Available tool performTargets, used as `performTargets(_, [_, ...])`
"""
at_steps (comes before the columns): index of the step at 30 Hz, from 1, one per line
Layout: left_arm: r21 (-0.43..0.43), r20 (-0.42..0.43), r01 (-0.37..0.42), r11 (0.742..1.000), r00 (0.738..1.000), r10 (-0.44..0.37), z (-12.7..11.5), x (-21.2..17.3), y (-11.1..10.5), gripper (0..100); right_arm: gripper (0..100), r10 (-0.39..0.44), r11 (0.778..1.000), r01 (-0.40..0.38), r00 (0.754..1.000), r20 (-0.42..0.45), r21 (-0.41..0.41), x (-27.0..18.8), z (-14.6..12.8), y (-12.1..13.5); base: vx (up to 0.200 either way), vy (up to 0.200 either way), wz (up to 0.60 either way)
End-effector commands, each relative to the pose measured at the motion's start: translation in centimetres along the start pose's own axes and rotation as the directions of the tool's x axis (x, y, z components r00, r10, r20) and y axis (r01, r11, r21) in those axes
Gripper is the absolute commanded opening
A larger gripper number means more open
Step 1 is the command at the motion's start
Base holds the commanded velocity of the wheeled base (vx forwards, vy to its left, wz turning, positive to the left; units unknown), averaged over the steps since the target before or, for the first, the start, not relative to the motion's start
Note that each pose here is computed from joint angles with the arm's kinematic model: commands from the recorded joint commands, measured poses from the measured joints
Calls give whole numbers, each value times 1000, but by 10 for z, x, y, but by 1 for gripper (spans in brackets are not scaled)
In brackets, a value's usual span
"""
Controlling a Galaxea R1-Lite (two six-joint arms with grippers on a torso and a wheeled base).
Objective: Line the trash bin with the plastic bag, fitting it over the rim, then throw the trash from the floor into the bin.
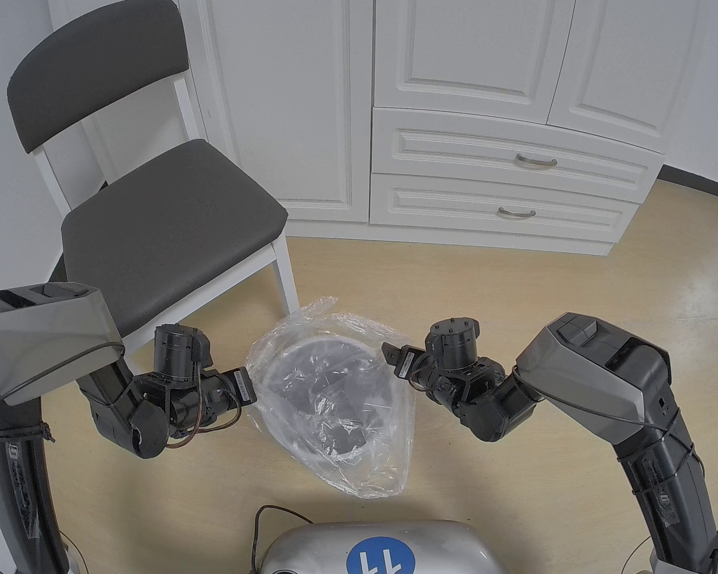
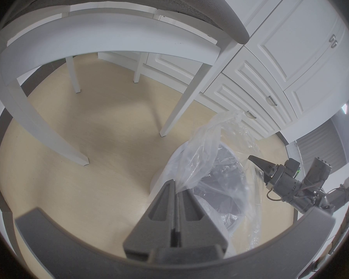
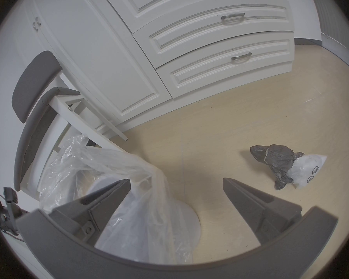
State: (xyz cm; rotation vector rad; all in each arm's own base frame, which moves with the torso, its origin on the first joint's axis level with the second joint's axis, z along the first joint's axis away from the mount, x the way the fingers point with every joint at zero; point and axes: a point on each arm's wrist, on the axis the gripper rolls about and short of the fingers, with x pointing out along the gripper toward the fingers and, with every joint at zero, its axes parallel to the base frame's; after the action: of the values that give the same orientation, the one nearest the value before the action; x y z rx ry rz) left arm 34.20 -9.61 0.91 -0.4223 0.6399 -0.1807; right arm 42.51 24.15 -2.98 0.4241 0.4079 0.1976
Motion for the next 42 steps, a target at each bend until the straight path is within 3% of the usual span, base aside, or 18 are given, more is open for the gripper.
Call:
performTargets(1, [1, 2, 2, 1000, 1000, -2, 1, -3, -1, 0, 100, -8, 1000, 8, 1000, -5, 0, 4, -4, -4, 0, 0, 0])
performTargets(13, [17, -6, 2, 1000, 1000, -2, -2, -12, -3, 0, 100, -9, 1000, 9, 1000, 0, 6, 4, -1, -6, 0, 0, 0])
performTargets(19, [87, -36, -12, 996, 999, 15, -9, -15, 1, 0, 100, -9, 1000, 9, 1000, -5, 6, 4, -4, -6, 0, 0, 0])
performTargets(20, [90, -40, -14, 996, 999, 17, -10, -15, 1, 100, 100, -9, 1000, 9, 1000, -5, 6, 4, -4, -6, 0, 0, 0])
performTargets(31, [188, -54, -41, 981, 997, 52, -6, -28, 11, 100, 100, -9, 1000, 9, 1000, 2, 6, 2, 0, -4, 0, 0, 0])
performTargets(42, [195, -48, -41, 980, 998, 51, 1, -39, 7, 100, 100, -7, 1000, 7, 1000, 4, 8, -1, 5, -2, 0, 0, 0])
